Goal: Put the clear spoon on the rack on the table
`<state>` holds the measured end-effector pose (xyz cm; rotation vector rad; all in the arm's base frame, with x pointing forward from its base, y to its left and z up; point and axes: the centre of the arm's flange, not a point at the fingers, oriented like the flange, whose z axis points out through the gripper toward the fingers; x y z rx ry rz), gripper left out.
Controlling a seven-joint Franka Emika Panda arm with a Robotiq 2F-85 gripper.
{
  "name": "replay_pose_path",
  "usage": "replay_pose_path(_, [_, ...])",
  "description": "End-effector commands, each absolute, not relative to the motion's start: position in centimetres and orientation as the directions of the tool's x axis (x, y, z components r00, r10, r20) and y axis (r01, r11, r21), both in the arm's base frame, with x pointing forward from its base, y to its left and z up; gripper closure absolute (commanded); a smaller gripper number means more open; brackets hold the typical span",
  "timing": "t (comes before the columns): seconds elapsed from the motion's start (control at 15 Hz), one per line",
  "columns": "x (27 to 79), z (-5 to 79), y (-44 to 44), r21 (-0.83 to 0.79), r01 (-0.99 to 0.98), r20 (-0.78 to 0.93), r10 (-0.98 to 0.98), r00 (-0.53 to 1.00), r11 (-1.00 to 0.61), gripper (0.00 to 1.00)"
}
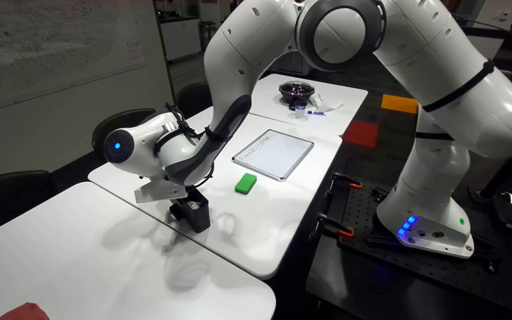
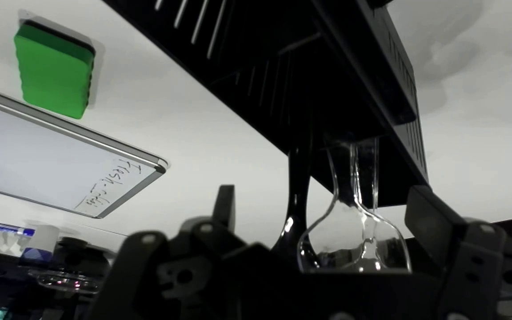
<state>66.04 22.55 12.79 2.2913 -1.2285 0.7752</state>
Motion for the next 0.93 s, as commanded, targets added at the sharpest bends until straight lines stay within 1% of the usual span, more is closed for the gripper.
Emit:
replay_pose_path(0.0, [67.22,12.87,22.81,0.110,-0.849,0.650,-0.608,0.455,-0.517,0.08])
replay_pose_path(0.33, [67.48,12.69,22.74,0.108,-0.850,0.650,-0.610,0.453,-0.515,0.18])
replay_pose_path(0.47, [67.54,12.57,22.71,0.108,-0.850,0.649,-0.611,0.453,-0.515,0.28])
replay_pose_path(0.53, [67.56,12.50,22.68,0.109,-0.850,0.649,-0.611,0.453,-0.515,0.35])
replay_pose_path(0.6, [67.57,12.46,22.63,0.110,-0.850,0.649,-0.611,0.454,-0.515,0.46])
replay_pose_path(0.67, [67.59,12.42,22.61,0.111,-0.850,0.648,-0.611,0.455,-0.515,0.54])
replay_pose_path(0.73, [67.60,12.36,22.57,0.113,-0.850,0.649,-0.610,0.455,-0.515,0.70])
replay_pose_path(0.8, [67.63,12.33,22.55,0.113,-0.850,0.649,-0.610,0.455,-0.514,0.77])
replay_pose_path(0.87, [67.64,12.34,22.55,0.112,-0.850,0.650,-0.609,0.455,-0.515,0.85])
